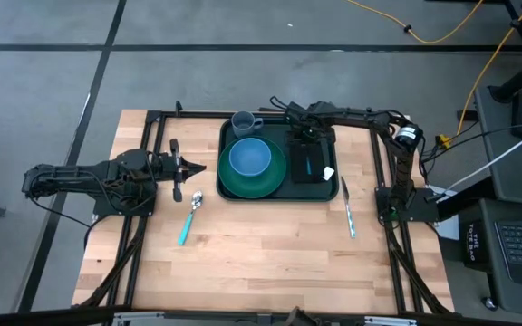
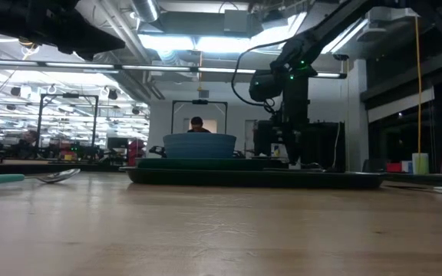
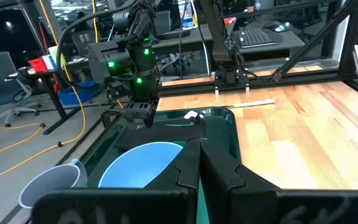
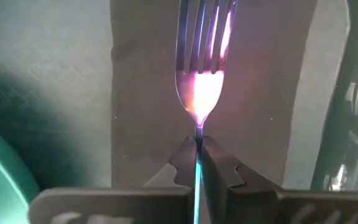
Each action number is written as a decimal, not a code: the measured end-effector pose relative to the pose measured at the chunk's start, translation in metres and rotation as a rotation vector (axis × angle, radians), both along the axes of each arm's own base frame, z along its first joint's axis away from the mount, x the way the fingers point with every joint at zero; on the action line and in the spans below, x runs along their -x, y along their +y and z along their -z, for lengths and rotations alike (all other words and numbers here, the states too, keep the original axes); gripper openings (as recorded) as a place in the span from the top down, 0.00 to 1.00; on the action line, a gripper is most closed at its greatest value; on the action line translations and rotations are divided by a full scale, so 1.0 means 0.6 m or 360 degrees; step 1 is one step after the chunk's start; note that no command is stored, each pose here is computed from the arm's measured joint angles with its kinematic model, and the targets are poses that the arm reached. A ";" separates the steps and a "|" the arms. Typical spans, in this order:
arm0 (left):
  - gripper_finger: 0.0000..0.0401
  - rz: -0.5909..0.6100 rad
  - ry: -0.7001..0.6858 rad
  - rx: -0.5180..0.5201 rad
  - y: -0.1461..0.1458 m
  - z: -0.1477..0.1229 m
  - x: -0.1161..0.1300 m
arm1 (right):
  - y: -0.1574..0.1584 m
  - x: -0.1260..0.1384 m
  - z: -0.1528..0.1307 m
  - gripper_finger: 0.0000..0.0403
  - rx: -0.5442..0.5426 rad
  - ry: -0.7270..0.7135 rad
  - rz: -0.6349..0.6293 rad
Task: Set up tray
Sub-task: Put the blue fork on the black napkin, then put the blue spoon to the left of the blue fork on the black napkin
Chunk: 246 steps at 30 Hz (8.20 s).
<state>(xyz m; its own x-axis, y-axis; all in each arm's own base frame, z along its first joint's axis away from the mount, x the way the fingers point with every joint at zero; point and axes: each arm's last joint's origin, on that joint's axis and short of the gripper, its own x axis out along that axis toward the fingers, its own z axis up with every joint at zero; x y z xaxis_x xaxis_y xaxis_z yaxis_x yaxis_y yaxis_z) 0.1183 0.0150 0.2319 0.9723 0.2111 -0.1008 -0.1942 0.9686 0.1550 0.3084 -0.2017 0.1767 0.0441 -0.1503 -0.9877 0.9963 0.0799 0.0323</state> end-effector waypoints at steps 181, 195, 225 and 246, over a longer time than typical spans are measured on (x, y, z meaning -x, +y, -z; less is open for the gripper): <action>0.88 -0.0078 0.1402 0.0381 0.009 -0.029 -0.109 | 0.334 0.051 -0.039 0.92 0.1218 -0.0949 -0.1552; 0.66 0.0312 0.1814 0.0367 0.021 0.018 -0.121 | 0.334 0.051 -0.039 0.92 0.1159 -0.1003 -0.1450; 0.71 0.0296 0.2294 0.0507 0.078 0.120 -0.156 | 0.334 0.052 -0.038 0.92 0.1156 -0.0991 -0.1459; 0.72 0.0431 0.2335 0.0496 0.080 0.145 -0.168 | 0.334 0.052 -0.038 0.92 0.1156 -0.0987 -0.1461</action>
